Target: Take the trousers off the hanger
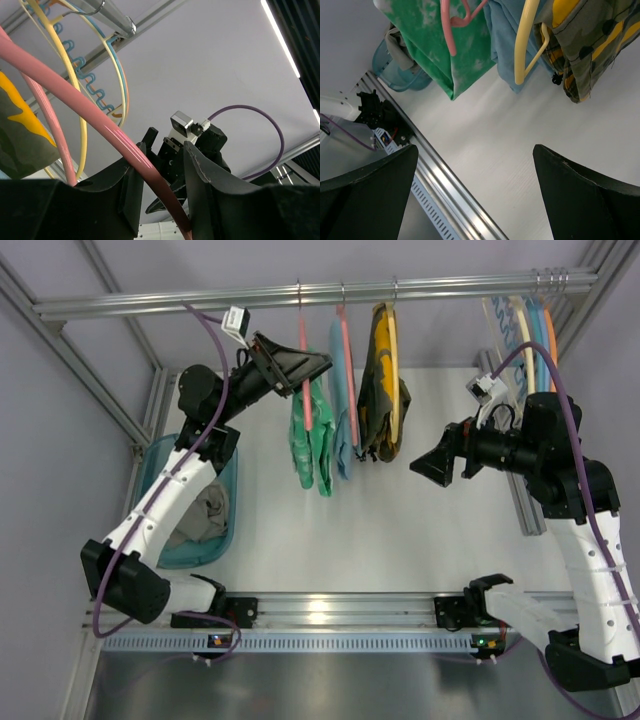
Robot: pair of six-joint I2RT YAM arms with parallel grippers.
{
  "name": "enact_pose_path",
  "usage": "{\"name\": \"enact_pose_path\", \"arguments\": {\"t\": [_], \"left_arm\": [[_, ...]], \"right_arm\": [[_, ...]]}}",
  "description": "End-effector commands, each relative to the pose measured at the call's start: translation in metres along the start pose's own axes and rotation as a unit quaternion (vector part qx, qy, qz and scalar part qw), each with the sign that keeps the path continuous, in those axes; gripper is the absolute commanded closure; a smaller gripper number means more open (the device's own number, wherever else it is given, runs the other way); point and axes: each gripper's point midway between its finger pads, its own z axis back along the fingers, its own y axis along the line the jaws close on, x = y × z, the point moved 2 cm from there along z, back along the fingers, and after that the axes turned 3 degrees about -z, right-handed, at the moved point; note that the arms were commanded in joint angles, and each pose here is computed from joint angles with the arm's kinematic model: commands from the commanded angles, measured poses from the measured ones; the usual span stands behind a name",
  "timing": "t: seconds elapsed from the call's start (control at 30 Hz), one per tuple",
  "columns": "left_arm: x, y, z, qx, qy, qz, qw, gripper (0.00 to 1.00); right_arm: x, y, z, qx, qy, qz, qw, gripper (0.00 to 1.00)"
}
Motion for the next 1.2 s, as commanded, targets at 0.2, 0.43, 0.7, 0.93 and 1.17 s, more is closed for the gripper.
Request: {"name": "enact_pose_path", "arguments": {"t": [0.2,0.43,0.7,0.93,1.17], "left_arm": [[0.035,-0.105,-0.001,-0.134,-0.055,-0.156,0.977,0.81],[0.022,-0.105,0.015,-0.13,-0.046,-0.16,0.977,0.84],[-0.029,-0.069,0.057,-0.099,-0.016,-0.199,0.975,0.99],[-0.057,-0.058,0.084,-0.104,0.002,-0.281,0.954,1.0],[-0.028,-0.067,0.061,-0.095,-0.036,-0.261,0.96,1.0]], "right_arm": [[0.012,0.01,0.004,0.014,-0.028,0.027,0.999,0.0],[0.023,0.02,0.008,0.032,-0.04,0.027,0.998,0.01],[0.065,0.032,0.009,0.046,-0.108,0.04,0.992,0.01],[0.111,0.05,-0.004,0.074,-0.138,0.061,0.986,0.01],[0.111,0.058,-0.032,0.086,-0.104,0.094,0.986,0.01]]}}
